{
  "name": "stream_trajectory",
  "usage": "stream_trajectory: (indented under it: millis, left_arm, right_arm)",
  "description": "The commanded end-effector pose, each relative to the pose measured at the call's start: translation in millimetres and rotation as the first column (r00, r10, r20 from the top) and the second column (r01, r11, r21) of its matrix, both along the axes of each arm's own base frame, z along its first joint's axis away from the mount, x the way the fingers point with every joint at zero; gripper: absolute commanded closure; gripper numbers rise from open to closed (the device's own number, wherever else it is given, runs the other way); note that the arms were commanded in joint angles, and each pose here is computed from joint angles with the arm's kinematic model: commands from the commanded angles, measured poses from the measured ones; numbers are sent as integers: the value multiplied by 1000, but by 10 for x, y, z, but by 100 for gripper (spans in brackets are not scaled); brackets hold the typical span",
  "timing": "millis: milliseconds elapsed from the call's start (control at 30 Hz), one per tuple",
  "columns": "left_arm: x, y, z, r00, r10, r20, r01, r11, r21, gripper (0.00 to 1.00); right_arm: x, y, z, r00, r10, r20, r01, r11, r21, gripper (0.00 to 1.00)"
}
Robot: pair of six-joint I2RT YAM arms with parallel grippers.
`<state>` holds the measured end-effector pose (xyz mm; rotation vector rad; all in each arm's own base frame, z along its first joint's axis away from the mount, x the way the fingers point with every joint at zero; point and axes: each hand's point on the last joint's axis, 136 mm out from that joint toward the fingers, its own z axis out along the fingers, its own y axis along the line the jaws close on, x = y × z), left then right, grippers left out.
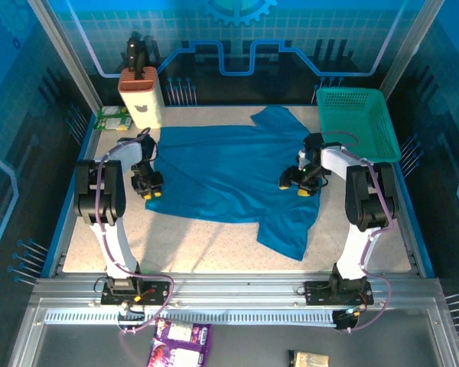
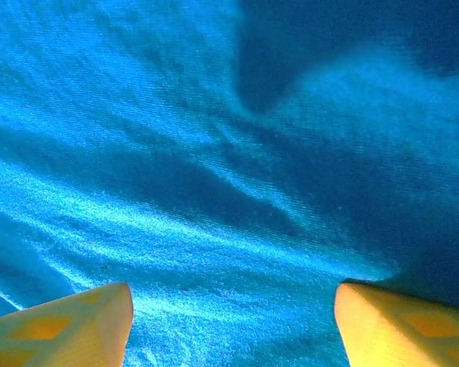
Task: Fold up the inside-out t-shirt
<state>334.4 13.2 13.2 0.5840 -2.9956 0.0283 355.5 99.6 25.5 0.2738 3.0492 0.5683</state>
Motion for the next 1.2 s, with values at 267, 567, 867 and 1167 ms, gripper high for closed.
stream_trajectory:
  millis: [267, 567, 867, 1167]
  left_arm:
    - [-300, -3, 434, 997, 42, 71, -42, 999, 4, 96]
    - [-711, -190, 330, 995, 96, 27, -93, 992, -84, 79]
    - [-846, -414, 130, 992, 127, 20, -121, 975, -184, 74]
    - [-853, -491, 433, 987, 132, 95, -109, 971, -212, 66]
  right_arm:
    - [-24, -366, -116, 997, -78, -20, 76, 994, -72, 28]
    - [0, -465, -156, 994, -109, -24, 107, 993, -59, 27]
    - [15, -425, -101, 995, -98, -15, 97, 994, -47, 28]
    - [11, -420, -89, 996, -92, -15, 91, 994, -53, 28]
